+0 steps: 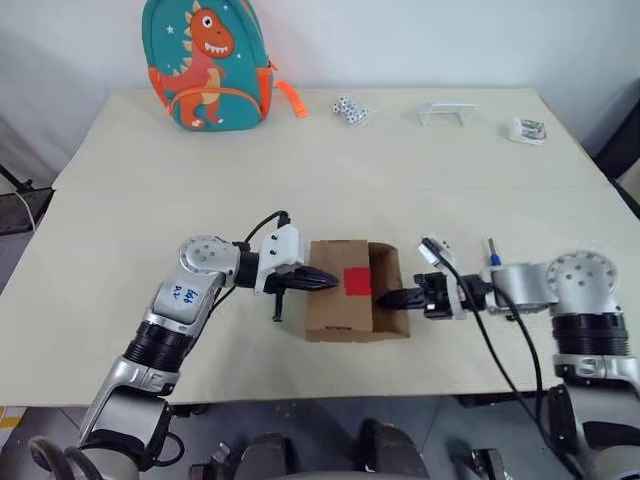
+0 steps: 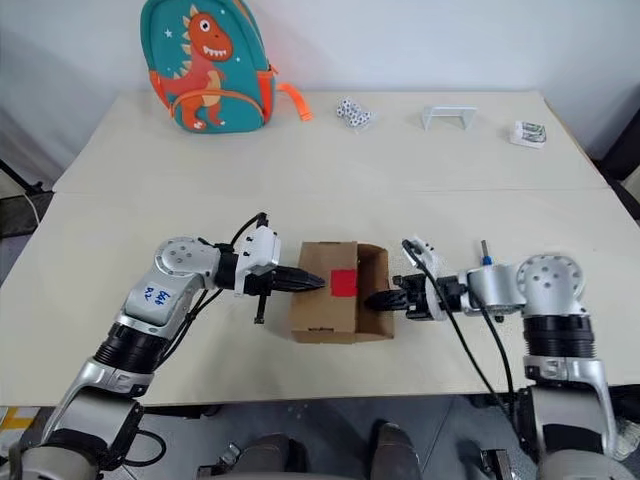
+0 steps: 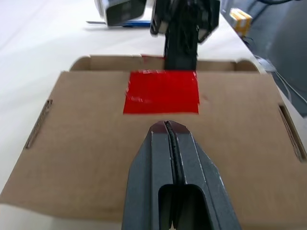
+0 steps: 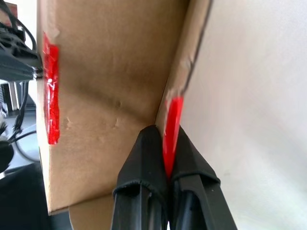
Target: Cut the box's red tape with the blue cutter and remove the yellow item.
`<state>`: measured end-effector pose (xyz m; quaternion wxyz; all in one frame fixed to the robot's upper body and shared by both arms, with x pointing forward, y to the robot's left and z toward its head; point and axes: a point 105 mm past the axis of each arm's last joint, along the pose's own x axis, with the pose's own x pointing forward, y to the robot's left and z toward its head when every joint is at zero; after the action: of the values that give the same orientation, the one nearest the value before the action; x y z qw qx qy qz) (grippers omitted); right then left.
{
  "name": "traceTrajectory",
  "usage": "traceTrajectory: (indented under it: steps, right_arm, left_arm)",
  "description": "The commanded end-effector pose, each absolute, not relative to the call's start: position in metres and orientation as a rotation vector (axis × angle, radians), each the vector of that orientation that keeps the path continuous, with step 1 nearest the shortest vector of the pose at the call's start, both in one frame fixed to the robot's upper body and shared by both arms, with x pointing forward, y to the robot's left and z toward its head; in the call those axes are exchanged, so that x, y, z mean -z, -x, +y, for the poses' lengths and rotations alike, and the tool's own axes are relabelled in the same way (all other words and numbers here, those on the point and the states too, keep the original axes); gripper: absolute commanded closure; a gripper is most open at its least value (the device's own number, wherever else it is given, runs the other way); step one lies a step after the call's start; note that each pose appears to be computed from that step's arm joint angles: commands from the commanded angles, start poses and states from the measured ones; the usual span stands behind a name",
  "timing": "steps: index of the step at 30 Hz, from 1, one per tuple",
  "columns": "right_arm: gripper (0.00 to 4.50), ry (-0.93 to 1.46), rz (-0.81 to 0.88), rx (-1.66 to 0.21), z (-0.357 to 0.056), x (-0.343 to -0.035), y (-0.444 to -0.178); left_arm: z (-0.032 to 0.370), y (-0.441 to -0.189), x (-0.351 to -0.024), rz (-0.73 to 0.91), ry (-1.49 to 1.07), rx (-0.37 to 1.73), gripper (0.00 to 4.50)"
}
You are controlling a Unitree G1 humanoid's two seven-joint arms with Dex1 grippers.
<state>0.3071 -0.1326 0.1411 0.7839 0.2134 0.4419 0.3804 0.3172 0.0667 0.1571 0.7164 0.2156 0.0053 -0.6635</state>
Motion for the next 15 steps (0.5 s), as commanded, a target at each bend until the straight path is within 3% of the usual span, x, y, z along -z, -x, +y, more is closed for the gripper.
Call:
traceTrajectory:
  steps: [1,15]
  right_arm:
    - [4.48,-0.395,0.869,-0.817,-0.142,-0.172,-0.310]
    - [4.48,-0.090,0.810,-0.652,-0.163,-0.226,-0.312]
  left_arm:
    - [0.069,-0.318,-0.130,0.111,-0.450,1.445,4.50]
    - [0.019,-0.326,-0.116,0.055,-0.317,1.423,4.50]
